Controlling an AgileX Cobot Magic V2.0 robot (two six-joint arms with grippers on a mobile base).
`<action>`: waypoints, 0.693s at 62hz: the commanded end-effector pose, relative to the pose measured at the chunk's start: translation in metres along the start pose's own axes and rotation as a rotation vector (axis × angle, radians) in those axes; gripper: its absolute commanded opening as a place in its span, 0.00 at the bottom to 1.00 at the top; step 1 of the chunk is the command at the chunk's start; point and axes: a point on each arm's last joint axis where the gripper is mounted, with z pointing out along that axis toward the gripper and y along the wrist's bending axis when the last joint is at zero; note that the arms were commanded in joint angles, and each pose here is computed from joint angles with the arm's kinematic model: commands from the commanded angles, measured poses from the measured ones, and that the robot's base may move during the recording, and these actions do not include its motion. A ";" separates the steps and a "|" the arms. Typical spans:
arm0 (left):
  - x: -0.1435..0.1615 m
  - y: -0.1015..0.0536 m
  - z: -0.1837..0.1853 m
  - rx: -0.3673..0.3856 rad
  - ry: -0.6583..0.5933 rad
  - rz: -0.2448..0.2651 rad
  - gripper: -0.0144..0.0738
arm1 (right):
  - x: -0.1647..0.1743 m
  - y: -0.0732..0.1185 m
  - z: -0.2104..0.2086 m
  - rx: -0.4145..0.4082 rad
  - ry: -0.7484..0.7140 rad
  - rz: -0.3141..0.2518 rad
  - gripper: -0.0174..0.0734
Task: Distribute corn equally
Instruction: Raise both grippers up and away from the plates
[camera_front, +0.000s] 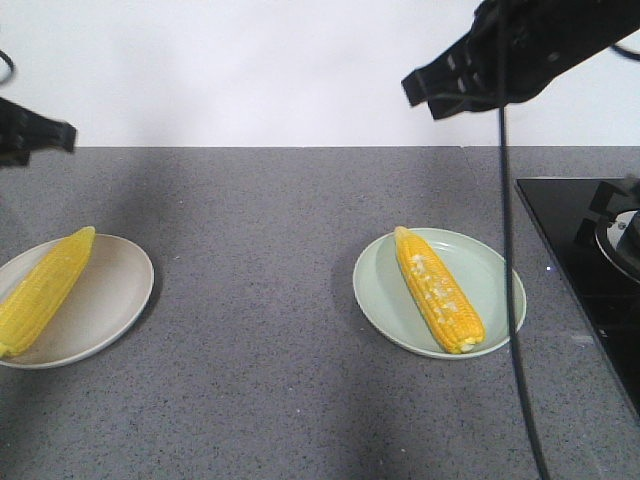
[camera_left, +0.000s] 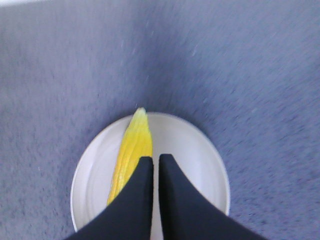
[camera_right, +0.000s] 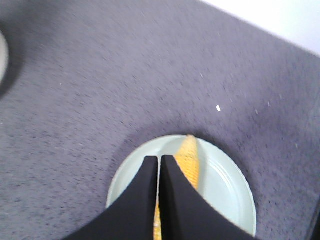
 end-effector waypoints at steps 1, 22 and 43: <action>-0.006 0.003 -0.051 0.049 -0.205 0.007 0.15 | -0.007 0.007 -0.055 0.012 -0.191 -0.043 0.18; 0.056 0.003 -0.102 0.179 -0.483 0.039 0.15 | 0.035 0.025 -0.128 0.050 -0.424 -0.116 0.19; 0.182 0.004 -0.045 0.212 -0.482 -0.021 0.15 | 0.199 0.042 -0.068 0.122 -0.481 -0.047 0.19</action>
